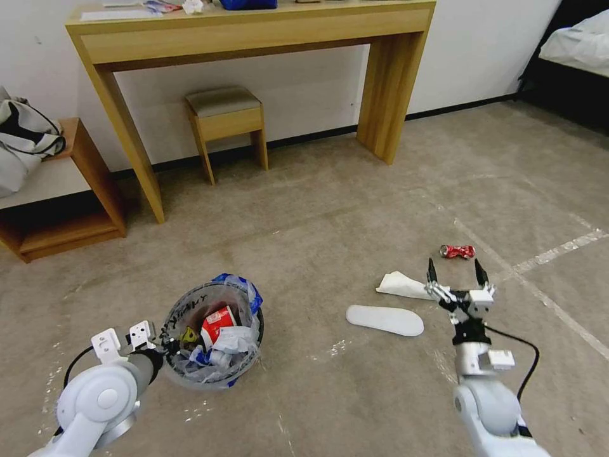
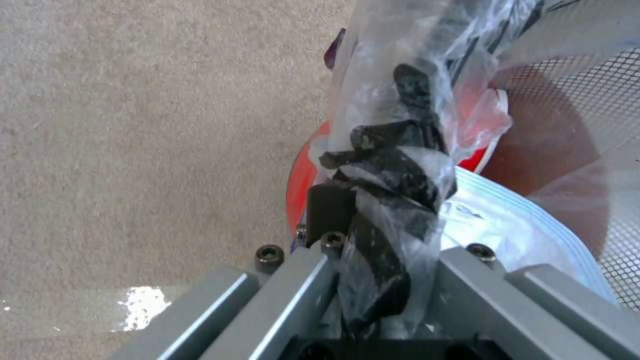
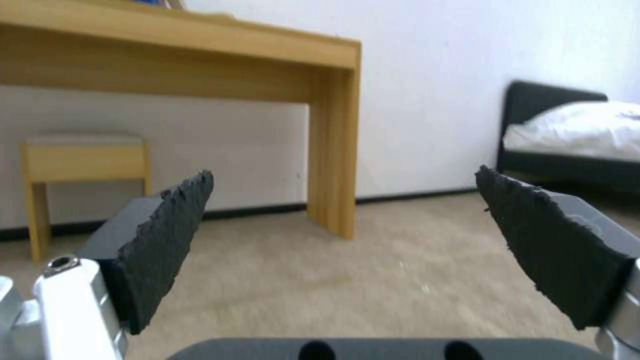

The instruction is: Pick up the trash bin and place the garbage on the floor into it.

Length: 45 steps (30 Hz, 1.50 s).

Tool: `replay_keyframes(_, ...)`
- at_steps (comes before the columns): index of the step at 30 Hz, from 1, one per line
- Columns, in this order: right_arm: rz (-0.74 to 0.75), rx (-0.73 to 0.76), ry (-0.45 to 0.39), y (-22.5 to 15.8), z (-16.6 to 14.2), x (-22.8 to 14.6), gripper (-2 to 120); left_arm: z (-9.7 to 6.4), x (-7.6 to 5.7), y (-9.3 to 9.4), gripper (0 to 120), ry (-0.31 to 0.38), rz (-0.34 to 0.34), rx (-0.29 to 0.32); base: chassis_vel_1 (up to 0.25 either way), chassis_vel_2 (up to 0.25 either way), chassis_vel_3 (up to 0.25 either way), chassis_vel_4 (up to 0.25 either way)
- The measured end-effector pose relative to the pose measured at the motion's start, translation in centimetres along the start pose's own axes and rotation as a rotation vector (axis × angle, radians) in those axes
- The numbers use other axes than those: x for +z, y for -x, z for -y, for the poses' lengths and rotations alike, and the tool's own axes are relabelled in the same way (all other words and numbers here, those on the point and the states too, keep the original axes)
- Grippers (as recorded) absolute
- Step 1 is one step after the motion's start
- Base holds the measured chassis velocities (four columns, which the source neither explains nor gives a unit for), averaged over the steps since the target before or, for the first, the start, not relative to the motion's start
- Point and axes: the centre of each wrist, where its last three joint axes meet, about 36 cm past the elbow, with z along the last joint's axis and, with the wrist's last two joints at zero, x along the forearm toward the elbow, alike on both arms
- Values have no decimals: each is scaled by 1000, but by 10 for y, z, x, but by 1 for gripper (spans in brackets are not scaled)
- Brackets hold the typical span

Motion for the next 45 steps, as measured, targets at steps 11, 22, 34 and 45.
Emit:
replay_keyframes(11,8,2,-39,-21,9,8,100,3,1,0,0,9,-5,9,0,0,0,0)
replay_keyframes(22,0,-19,-30,-29,-1,24,100,3,3,-2,0,14,-2,11,0,0,0,0)
replay_keyframes(34,1,-24,-27,-27,-4,27,100,4,3,-2,0,19,-3,12,-82,71,80,-72)
replay_keyframes(45,0,-34,-18,-26,-9,31,100,4,3,-2,0,23,-2,12,-109,133,119,-119)
